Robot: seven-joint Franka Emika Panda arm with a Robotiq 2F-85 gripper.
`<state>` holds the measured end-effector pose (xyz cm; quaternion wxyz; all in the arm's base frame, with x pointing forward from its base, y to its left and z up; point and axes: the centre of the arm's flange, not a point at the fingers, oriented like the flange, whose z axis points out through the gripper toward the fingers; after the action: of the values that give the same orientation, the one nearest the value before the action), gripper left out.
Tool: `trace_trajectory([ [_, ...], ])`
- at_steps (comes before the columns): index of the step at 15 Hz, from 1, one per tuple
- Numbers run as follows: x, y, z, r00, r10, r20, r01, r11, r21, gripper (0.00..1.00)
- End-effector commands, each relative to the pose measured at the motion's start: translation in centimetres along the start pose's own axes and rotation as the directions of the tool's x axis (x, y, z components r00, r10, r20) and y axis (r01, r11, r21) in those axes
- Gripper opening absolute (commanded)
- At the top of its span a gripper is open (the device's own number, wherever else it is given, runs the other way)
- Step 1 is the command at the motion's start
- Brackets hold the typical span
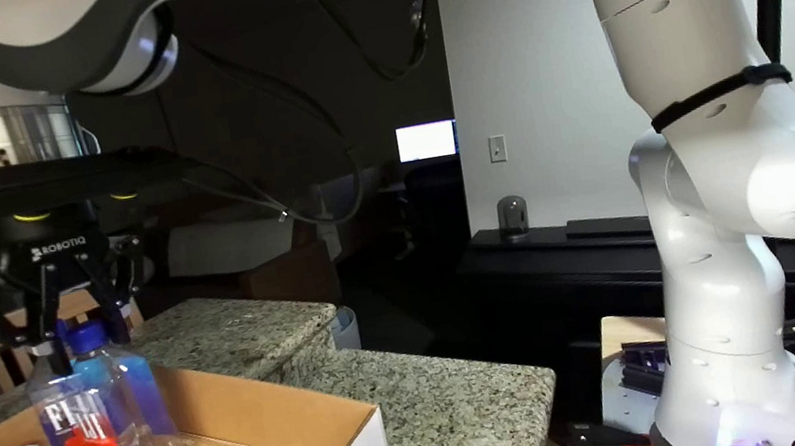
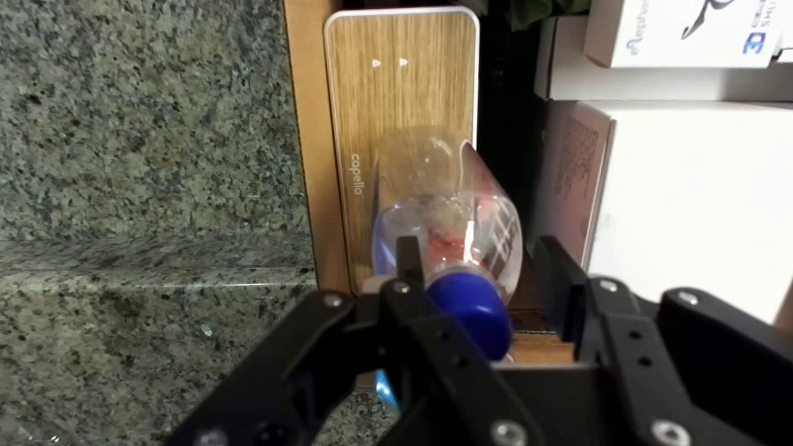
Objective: Put the bottles on the counter-top
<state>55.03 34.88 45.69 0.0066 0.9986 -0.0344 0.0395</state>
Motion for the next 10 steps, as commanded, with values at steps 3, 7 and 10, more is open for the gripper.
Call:
trace_trajectory([
  [3,1.14,-0.79,-0.23,0.998,0.039,0.047,-0.037,0.998,-0.045,0.11],
  [7,1.27,-0.81,-0.64,0.997,0.052,0.054,-0.049,0.997,-0.058,0.54],
  [10,1.66,-0.54,-0.31,0.996,0.062,0.064,-0.058,0.996,-0.062,0.72],
])
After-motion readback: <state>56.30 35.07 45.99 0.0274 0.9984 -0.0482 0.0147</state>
